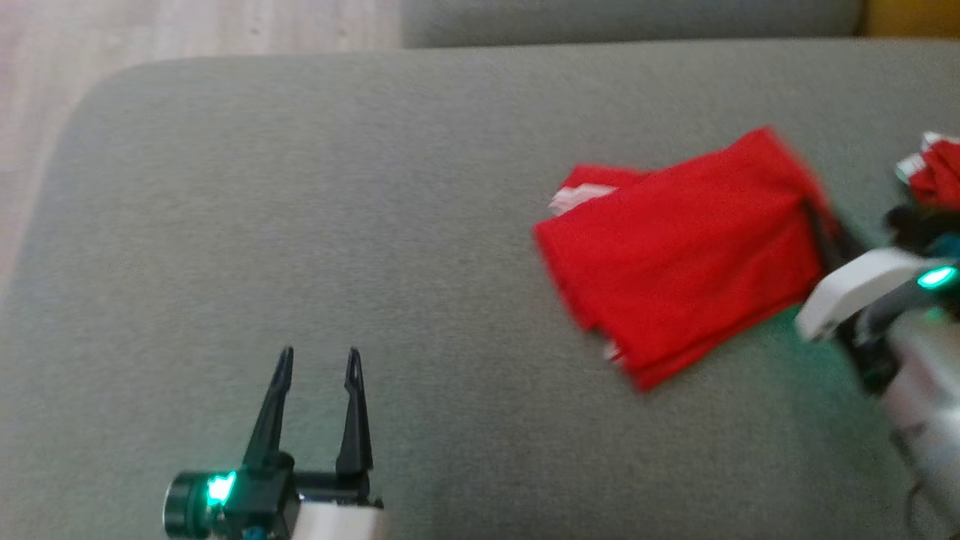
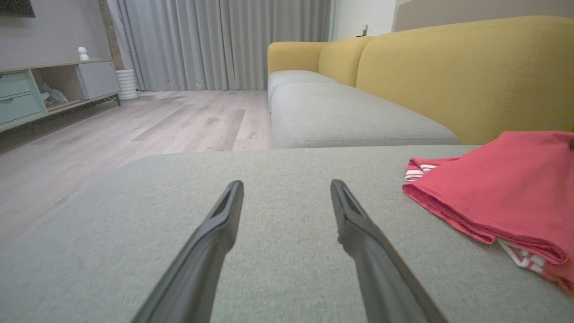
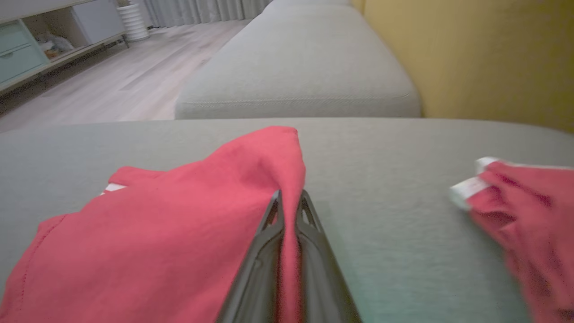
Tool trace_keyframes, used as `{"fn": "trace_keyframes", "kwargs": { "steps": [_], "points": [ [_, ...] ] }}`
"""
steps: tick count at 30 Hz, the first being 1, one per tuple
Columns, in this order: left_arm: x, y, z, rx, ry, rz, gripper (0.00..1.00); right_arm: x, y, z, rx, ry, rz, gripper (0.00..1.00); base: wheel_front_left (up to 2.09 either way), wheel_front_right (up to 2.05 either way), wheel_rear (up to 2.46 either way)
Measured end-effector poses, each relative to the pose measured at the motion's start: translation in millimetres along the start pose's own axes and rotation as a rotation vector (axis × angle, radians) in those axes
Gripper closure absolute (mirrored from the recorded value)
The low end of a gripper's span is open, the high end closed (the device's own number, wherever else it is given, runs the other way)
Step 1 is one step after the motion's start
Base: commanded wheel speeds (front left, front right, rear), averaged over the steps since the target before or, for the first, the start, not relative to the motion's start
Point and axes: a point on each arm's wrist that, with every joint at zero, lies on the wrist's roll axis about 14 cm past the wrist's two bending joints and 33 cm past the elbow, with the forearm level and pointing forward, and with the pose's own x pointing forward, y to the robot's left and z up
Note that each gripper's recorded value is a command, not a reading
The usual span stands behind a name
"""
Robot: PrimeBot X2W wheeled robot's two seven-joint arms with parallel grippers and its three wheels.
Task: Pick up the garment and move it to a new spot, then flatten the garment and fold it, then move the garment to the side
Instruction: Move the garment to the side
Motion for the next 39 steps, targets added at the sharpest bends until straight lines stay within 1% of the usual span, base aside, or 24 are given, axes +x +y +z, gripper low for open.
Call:
{"fn": "trace_keyframes", "kwargs": {
  "steps": [5,10,14,18,19,20,22,27,30,32,34,37,38,39],
  "points": [
    [25,-15,3,0.014,-0.02,-0.052,0.0,-9,-70,24,-0.056,-0.032,-0.135,1.0,0.0,0.0,0.0],
    [44,-26,-2,0.024,-0.016,-0.092,0.0,-30,-136,43,-0.091,-0.054,-0.281,1.0,0.0,0.0,0.0],
    [57,-36,-6,0.019,-0.013,-0.124,0.0,-51,-180,54,-0.111,-0.061,-0.388,1.0,0.0,0.0,0.0],
    [71,-39,-6,0.015,-0.022,-0.132,0.0,-70,-211,50,-0.121,-0.033,-0.473,1.0,0.0,0.0,0.0],
    [73,-38,-5,0.015,-0.026,-0.129,0.0,-74,-216,49,-0.118,-0.026,-0.49,0.7,0.0,0.0,0.0],
    [73,-38,-5,0.015,-0.026,-0.129,0.0,-74,-216,49,-0.118,-0.026,-0.49,0.0,0.0,0.0,0.0],
    [75,-38,-1,0.013,-0.04,-0.124,0.0,-80,-221,47,-0.121,-0.017,-0.507,0.0,0.0,0.0,0.0],
    [71,-30,10,-0.044,-0.052,-0.093,0.0,-88,-217,64,-0.149,-0.056,-0.507,0.0,0.0,0.0,0.0],
    [66,-23,23,-0.075,-0.079,-0.073,0.0,-88,-199,69,-0.134,-0.099,-0.47,0.0,0.0,0.0,0.0],
    [60,-21,30,-0.089,-0.094,-0.065,0.0,-86,-175,58,-0.102,-0.111,-0.422,0.0,0.0,0.0,0.0],
    [50,-17,33,-0.097,-0.098,-0.054,0.0,-86,-143,38,-0.073,-0.106,-0.354,0.0,0.0,0.0,0.0],
    [32,-12,32,-0.105,-0.088,-0.037,0.0,-89,-88,13,-0.016,-0.118,-0.244,0.0,0.0,0.0,0.0],
    [21,-9,34,-0.108,-0.093,-0.029,0.0,-93,-55,10,0.01,-0.158,-0.178,0.0,0.0,0.0,0.0],
    [17,-8,36,-0.106,-0.1,-0.026,0.0,-97,-42,13,0.023,-0.189,-0.152,0.0,0.0,0.0,0.0]
  ]
}}
